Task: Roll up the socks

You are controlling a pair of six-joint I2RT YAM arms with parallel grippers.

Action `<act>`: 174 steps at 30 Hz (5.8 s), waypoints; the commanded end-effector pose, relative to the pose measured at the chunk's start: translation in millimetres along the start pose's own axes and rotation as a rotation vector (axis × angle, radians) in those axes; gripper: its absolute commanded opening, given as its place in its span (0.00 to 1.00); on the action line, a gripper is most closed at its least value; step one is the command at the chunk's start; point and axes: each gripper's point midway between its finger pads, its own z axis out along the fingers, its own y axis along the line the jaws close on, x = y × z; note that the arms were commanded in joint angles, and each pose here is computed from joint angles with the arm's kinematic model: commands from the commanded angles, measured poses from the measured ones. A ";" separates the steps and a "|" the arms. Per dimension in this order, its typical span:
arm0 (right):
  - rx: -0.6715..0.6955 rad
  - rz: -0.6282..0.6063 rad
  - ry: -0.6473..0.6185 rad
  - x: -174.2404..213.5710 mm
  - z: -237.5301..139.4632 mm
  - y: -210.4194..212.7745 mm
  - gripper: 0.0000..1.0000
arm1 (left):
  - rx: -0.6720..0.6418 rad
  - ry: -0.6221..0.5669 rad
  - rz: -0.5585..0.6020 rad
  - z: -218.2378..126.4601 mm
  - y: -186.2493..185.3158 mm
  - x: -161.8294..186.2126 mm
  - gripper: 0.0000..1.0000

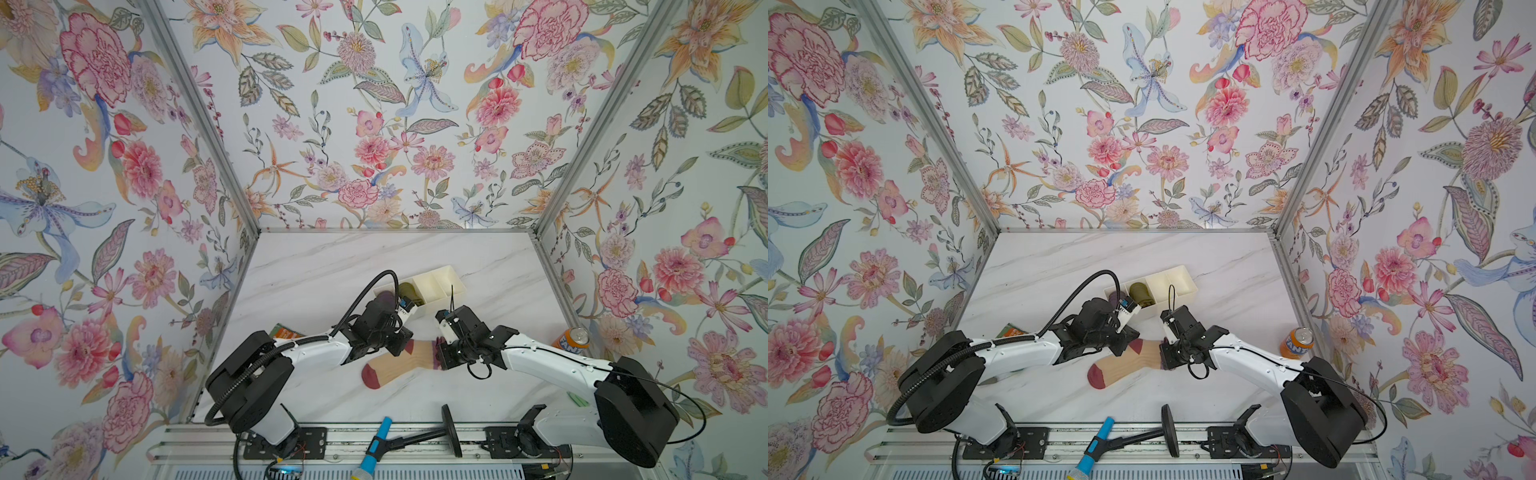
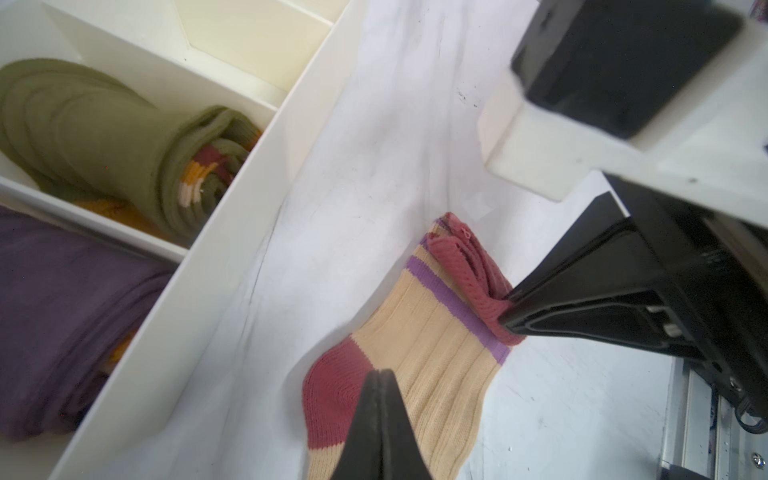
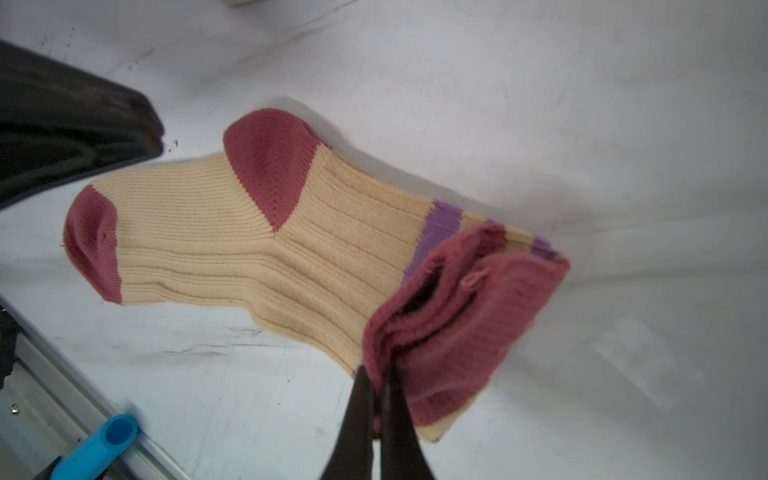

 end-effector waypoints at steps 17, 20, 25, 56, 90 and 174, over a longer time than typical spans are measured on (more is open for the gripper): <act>-0.144 -0.098 0.018 1.5 5.8 31.4 0.00 | 0.012 0.137 -0.108 25.4 14.4 58.5 0.00; -0.146 -0.110 0.025 1.5 8.7 33.7 0.00 | 0.018 0.141 -0.118 27.0 14.4 62.6 0.00; -0.168 -0.138 0.052 4.3 15.0 42.1 0.00 | 0.021 0.151 -0.127 28.8 14.7 68.5 0.00; -0.165 0.124 -0.078 -35.0 -35.0 9.1 0.29 | 0.032 0.135 -0.122 26.9 12.4 64.5 0.00; -0.235 0.441 0.017 19.4 -9.7 -13.6 0.32 | 0.186 0.110 0.165 22.9 -72.2 20.1 0.00; -0.019 0.394 -0.041 21.5 -1.8 -53.5 0.10 | 0.114 0.136 0.002 26.5 -29.9 24.2 0.03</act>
